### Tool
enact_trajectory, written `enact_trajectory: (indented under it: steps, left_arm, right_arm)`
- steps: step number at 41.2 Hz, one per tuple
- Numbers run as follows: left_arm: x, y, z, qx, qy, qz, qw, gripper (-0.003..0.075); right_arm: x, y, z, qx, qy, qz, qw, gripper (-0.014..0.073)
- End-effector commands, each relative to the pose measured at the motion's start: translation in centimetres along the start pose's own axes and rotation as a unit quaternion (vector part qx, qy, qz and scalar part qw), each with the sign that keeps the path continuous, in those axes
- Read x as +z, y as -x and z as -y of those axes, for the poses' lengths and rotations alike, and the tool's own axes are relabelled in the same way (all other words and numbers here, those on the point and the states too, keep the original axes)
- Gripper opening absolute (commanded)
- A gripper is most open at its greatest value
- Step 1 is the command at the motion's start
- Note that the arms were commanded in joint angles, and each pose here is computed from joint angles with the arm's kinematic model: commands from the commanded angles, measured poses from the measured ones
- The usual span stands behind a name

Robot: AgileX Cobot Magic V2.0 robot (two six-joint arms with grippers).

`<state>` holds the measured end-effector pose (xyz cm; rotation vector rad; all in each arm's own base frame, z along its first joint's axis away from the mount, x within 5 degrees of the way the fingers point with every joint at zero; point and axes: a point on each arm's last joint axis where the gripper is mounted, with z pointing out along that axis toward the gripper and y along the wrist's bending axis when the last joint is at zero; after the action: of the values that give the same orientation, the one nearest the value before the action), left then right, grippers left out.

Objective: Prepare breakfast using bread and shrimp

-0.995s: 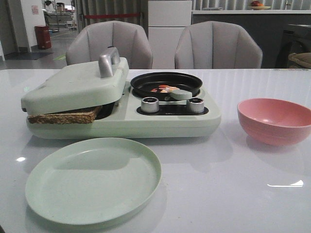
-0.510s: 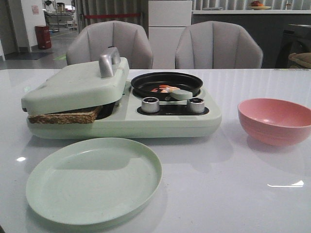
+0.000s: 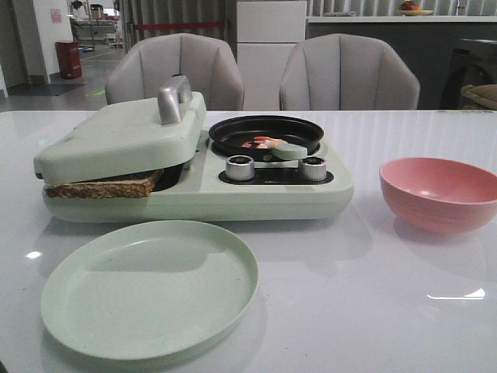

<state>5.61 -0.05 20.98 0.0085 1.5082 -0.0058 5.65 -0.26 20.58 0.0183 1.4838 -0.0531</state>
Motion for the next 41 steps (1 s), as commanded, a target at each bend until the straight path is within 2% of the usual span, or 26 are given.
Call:
enact_trajectory:
  steps: [1,15,41]
  left_arm:
    - [-0.12,-0.05,0.02,-0.006,-0.002,0.042,0.999,0.0101]
    - [-0.12,-0.05,0.02,-0.006,-0.002,0.042,0.999,0.0101]
    - [-0.12,-0.05,0.02,-0.006,-0.002,0.042,0.999,0.0101]
  right_arm:
    - [-0.23,1.08,0.09,-0.007,-0.007,0.059,0.998,-0.0031]
    - [-0.22,1.06,0.05,-0.026,-0.005,0.057,0.998,-0.0031]
    - [-0.22,1.06,0.05,-0.026,-0.005,0.057,0.998,-0.0031]
